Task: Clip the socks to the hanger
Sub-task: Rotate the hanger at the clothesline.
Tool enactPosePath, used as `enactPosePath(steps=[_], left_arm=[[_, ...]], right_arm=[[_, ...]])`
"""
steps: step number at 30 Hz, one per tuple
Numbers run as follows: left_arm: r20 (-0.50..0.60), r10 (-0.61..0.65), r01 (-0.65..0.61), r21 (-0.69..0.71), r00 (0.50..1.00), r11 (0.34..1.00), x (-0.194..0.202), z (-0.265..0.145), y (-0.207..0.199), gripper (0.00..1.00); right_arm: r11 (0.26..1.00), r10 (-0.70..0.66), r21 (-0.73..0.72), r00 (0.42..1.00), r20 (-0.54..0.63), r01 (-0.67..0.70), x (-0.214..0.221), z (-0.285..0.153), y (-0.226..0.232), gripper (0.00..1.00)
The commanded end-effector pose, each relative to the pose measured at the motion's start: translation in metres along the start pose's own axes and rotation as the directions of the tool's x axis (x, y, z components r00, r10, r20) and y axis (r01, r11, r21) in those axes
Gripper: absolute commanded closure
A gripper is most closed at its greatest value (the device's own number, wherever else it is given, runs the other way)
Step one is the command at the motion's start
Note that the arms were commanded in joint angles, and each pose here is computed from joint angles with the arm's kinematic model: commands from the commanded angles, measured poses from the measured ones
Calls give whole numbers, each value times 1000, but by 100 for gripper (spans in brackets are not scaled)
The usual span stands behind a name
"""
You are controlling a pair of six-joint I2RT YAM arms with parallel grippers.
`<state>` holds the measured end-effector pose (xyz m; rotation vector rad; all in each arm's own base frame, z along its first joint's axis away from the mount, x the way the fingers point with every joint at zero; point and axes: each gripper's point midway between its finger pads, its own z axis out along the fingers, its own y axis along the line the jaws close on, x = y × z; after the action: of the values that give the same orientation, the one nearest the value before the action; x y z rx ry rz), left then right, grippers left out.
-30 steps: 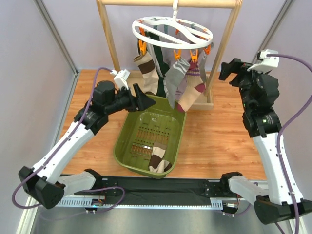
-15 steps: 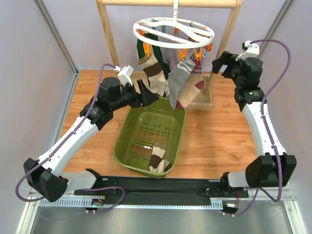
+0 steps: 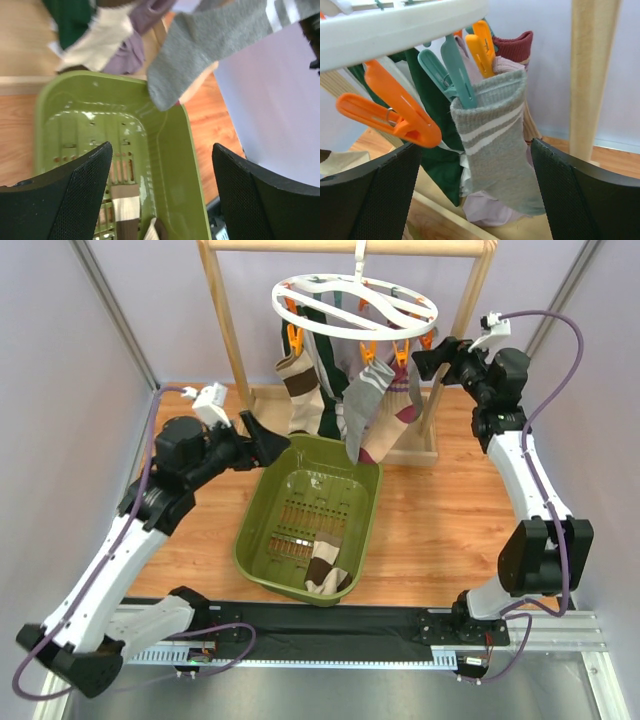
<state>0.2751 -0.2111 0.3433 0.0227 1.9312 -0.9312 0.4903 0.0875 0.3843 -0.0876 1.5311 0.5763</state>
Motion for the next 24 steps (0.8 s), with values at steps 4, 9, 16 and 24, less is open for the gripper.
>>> enactPosePath(steps=[4, 9, 16, 24], left_arm=[[130, 21, -9, -93, 991, 996, -16, -44, 15, 12], [93, -9, 18, -97, 996, 995, -7, -39, 18, 12], [73, -14, 20, -87, 997, 996, 0, -34, 20, 12], [44, -21, 21, -8, 999, 1000, 3, -27, 6, 19]], right_arm=[[986, -77, -141, 994, 79, 87, -10, 14, 16, 9], [982, -58, -173, 994, 97, 74, -1, 40, 8, 17], [965, -65, -240, 984, 164, 104, -1, 57, 19, 40], [941, -37, -330, 993, 113, 72, -2, 45, 65, 86]])
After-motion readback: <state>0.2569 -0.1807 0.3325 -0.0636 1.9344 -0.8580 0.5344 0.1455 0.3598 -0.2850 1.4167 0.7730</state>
